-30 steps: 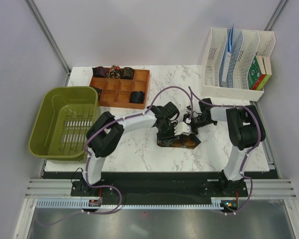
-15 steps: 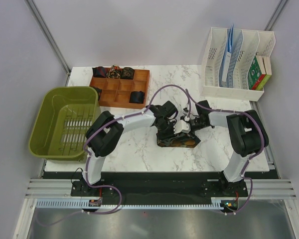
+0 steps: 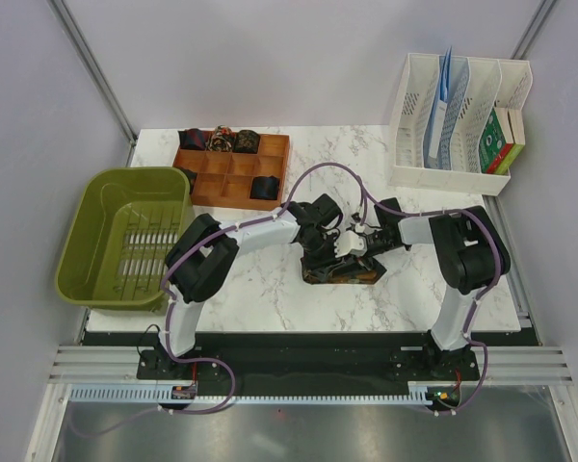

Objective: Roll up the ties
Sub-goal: Roll the tie at the center of the board.

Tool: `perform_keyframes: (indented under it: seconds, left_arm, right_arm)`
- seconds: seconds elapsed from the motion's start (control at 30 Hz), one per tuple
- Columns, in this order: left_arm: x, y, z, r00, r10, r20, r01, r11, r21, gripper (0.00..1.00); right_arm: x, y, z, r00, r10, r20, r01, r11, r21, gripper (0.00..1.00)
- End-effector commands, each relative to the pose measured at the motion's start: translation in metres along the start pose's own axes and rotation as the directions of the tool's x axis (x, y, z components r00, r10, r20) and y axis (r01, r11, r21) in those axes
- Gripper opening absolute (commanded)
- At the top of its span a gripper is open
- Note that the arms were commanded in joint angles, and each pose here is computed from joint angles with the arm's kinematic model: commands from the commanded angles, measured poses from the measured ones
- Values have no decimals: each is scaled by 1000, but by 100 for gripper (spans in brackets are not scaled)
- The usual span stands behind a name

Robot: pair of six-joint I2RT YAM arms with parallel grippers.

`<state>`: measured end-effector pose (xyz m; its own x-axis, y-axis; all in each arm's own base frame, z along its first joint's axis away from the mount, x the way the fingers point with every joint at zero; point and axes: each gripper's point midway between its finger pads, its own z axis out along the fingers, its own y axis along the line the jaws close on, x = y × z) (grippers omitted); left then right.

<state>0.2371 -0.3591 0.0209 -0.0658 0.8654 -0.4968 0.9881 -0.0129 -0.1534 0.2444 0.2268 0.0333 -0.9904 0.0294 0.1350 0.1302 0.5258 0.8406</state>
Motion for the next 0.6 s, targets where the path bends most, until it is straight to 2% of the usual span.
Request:
perform_keyframes:
  seconds: [0.0,0.03,0.1,0.13,0.2,0.23,0.37,0.57]
  left_arm:
    - [53,-10,28,985,-81,-155,89,995,40,33]
    - [54,-11,28,985,-79,-156,86,995,41,33]
    - [54,-10,28,985,-81,-153,88,995,42,33]
    - [54,-11,28,985,-81,-152,88,995,41,33]
    - [53,-11,27,986,-77,-148,84,995,43,33]
    - [53,-10,26,986,-77,-146,84,996,41,33]
    - [48,-8,20,989,-72,-127,77,996,35,42]
    - [28,-5,-3,997,-56,-46,56,998,16,62]
  right_arm:
    - [-8,-3,13,1000,-5,14,5,1000,-19,42]
    - [-7,-4,14,1000,-7,14,7,1000,-20,33]
    - [-7,-5,15,1000,3,15,-3,1000,-19,27]
    - [-7,-5,15,1000,2,13,-2,1000,-20,18]
    - [-7,-5,15,1000,1,14,-1,1000,-21,8]
    - [-8,-6,15,1000,2,16,-2,1000,-20,0]
    - [-9,-16,16,1000,3,29,-4,1000,20,0]
    - [-11,-27,16,1000,2,31,-4,998,66,0]
